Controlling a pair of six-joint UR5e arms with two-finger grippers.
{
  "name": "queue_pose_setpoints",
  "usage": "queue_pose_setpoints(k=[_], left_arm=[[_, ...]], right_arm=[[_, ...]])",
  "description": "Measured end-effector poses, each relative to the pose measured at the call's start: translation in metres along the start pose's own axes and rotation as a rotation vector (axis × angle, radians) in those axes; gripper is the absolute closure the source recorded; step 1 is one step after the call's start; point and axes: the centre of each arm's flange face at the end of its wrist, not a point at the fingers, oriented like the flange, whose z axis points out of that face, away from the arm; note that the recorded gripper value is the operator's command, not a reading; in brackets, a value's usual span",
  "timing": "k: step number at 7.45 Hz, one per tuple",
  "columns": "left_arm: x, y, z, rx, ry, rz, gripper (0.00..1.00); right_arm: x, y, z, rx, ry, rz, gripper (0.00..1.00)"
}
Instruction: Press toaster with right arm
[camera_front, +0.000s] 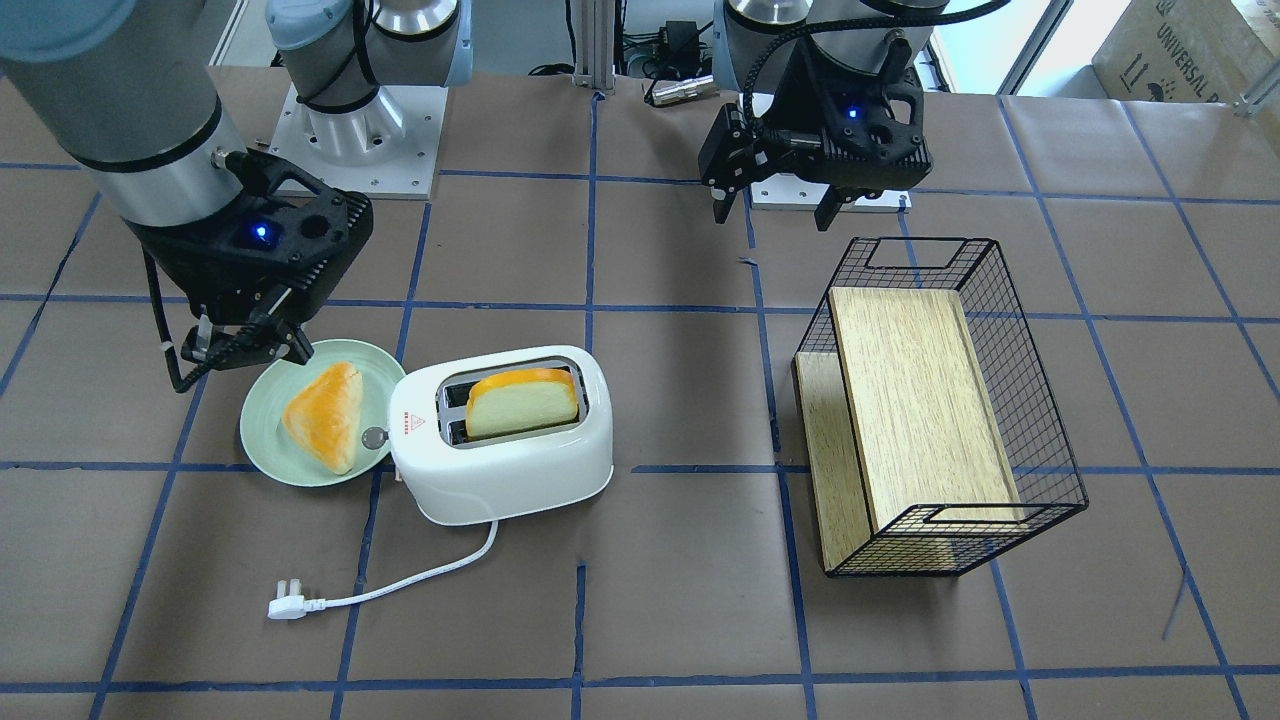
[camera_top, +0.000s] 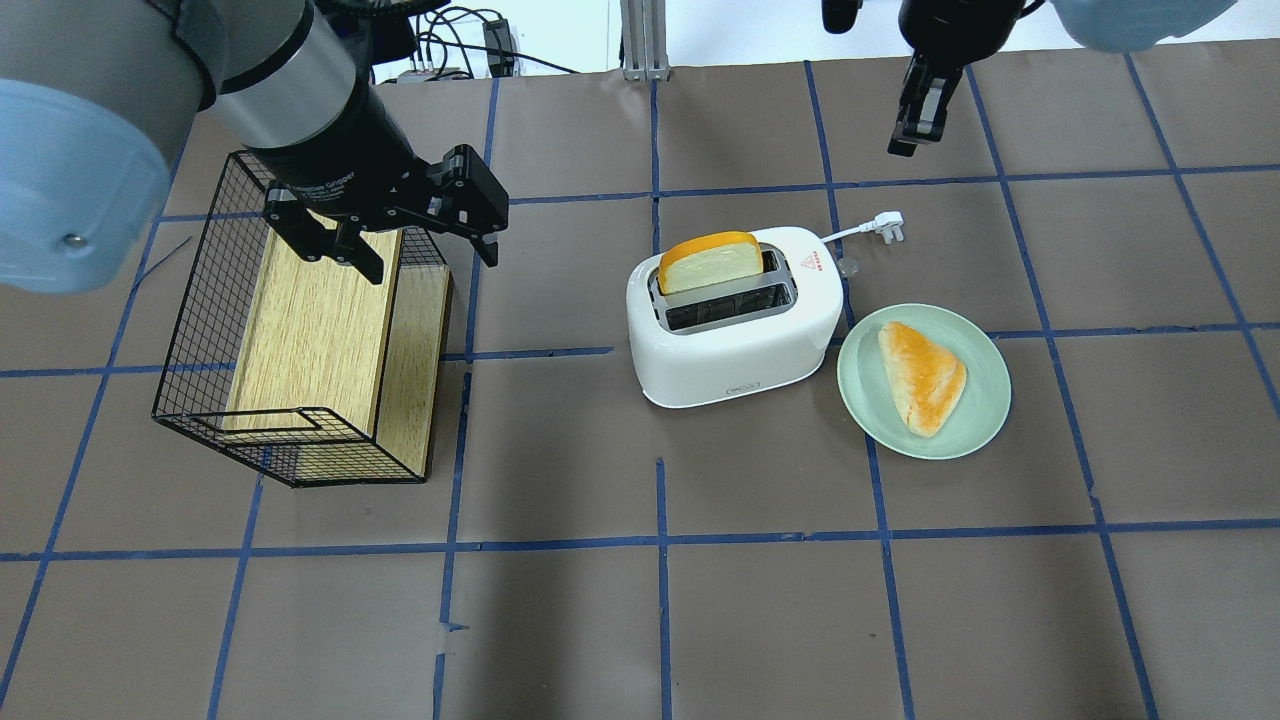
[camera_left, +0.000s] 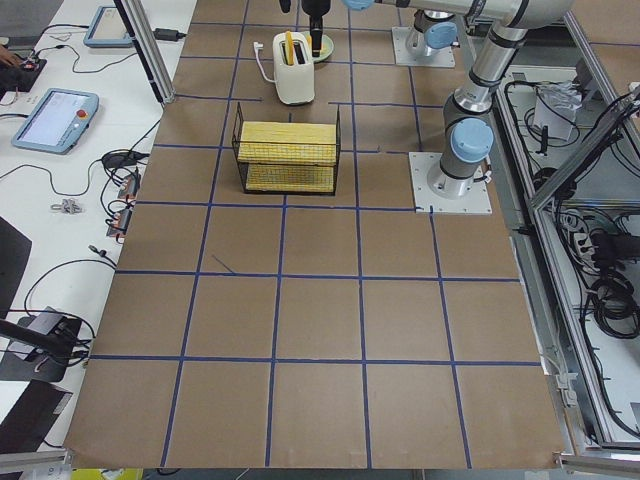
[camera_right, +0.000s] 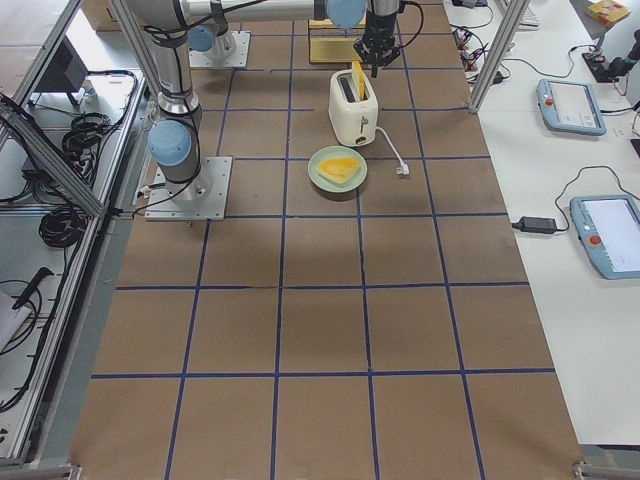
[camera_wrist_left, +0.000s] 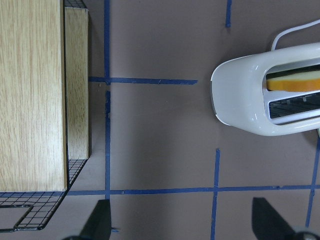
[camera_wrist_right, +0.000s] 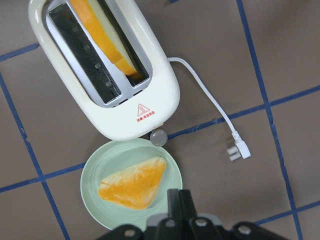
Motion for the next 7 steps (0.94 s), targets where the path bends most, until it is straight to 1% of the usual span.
queue_pose_setpoints(k=[1,2,3,4,5,7], left_arm=[[0.000,0.000,0.000,0.000,0.000,0.000,0.00],[0.000,0.000,0.000,0.000,0.000,0.001,0.00],[0.000,0.000,0.000,0.000,0.000,0.000,0.00],[0.000,0.000,0.000,0.000,0.000,0.000,0.00],[0.000,0.000,0.000,0.000,0.000,0.000,0.00],[0.000,0.000,0.000,0.000,0.000,0.000,0.00]], right_arm=[[0.010,-0.004,0.016,0.032,-0.017,-0.056,0.87],[0.021,-0.008,0.038,0.046,-0.023,-0.092,0.87],[0.026,-0.010,0.066,0.046,-0.028,-0.130,0.87],[0.024,-0.007,0.091,0.041,-0.024,-0.165,0.87],[0.018,0.000,0.110,0.024,-0.015,-0.197,0.86],[0.006,0.007,0.124,-0.012,-0.005,-0.250,0.86]])
